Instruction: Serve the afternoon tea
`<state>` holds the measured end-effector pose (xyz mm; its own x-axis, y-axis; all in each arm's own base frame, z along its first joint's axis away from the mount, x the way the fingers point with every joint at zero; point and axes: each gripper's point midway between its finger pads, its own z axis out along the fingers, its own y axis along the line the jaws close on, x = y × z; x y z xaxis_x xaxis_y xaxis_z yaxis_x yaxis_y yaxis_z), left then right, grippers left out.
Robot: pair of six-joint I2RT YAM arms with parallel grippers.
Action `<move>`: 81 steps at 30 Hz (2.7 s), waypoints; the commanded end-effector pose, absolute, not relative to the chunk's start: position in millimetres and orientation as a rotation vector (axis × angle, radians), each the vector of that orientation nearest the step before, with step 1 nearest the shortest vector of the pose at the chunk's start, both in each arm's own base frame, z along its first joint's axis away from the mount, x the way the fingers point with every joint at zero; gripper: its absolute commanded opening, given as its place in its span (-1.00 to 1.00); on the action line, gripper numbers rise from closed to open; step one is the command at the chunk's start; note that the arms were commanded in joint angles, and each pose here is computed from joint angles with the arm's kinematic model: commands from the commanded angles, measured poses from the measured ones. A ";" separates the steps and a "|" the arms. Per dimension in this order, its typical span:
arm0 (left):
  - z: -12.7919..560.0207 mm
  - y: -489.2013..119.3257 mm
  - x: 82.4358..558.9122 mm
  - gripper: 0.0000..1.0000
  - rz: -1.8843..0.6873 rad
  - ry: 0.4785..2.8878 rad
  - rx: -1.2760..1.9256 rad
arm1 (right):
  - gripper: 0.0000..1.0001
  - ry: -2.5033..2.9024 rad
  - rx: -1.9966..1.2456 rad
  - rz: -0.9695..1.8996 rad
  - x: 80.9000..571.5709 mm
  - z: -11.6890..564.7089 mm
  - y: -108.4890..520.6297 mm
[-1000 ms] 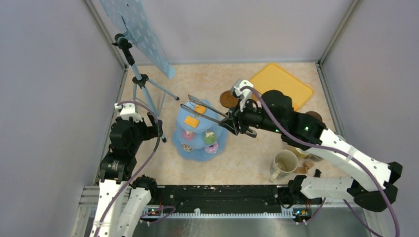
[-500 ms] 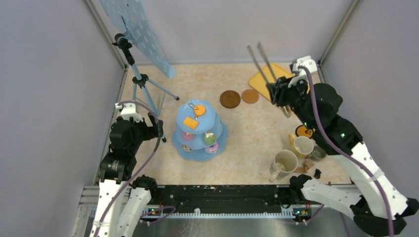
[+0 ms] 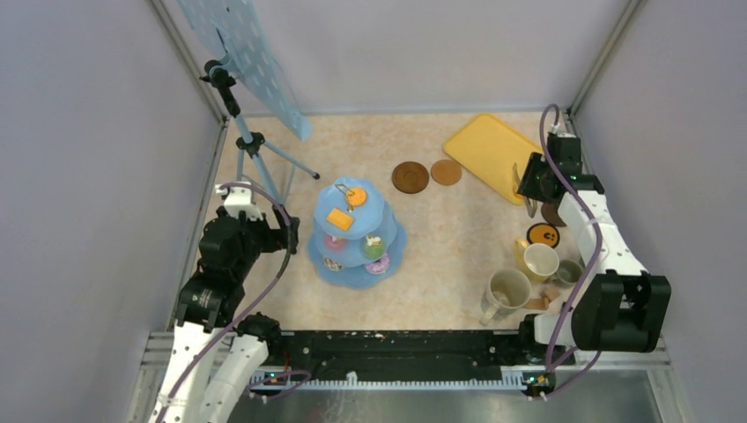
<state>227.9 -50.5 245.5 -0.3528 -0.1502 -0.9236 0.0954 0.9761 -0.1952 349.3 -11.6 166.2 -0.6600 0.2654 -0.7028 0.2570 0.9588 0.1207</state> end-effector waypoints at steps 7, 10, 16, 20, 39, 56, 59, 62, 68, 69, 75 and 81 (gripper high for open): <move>258.7 -65.1 229.3 0.97 -0.286 1.861 0.019 | -0.12 2.312 0.492 0.026 360.2 170.8 -17.7; 258.9 -67.5 228.4 0.98 -0.291 1.859 0.028 | -0.09 2.327 0.503 -0.001 360.2 167.5 -23.1; 258.9 -68.2 227.7 0.98 -0.291 1.859 0.025 | -0.03 2.321 0.513 0.002 363.7 164.4 -33.4; 258.3 -68.3 227.2 0.98 -0.290 1.859 0.026 | -0.03 2.329 0.519 0.002 366.8 158.7 -39.4; 257.1 -67.8 229.0 0.97 -0.285 1.866 0.021 | -0.03 2.392 0.508 -0.007 355.9 135.9 -38.6; 256.6 -67.6 228.9 0.97 -0.284 1.869 0.020 | -0.11 2.421 0.499 0.045 342.6 128.1 -29.3; 256.9 -67.9 228.9 0.97 -0.284 1.868 0.023 | -0.11 2.431 0.496 0.063 338.1 127.2 -26.1; 256.8 -68.0 229.0 0.97 -0.285 1.868 0.023 | -0.09 2.441 0.495 0.071 334.1 124.2 -24.4; 256.9 -67.6 229.2 0.98 -0.283 1.868 0.022 | -0.05 2.453 0.498 0.071 329.7 121.9 -23.8; 256.9 -67.8 229.2 0.97 -0.284 1.868 0.022 | -0.05 2.455 0.498 0.071 328.8 122.0 -23.7; 256.6 -68.1 229.5 0.98 -0.285 1.869 0.023 | -0.11 2.458 0.492 0.069 327.2 120.9 -23.7; 256.0 -67.8 229.5 0.98 -0.283 1.872 0.022 | -0.27 2.462 0.471 0.114 329.8 122.0 -17.6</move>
<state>224.3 -66.7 246.5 -0.3522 -0.1132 -0.9291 0.1548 0.9719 -0.1771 327.2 -19.2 110.8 -0.7611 0.3626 -0.5377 0.3251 0.9307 0.1675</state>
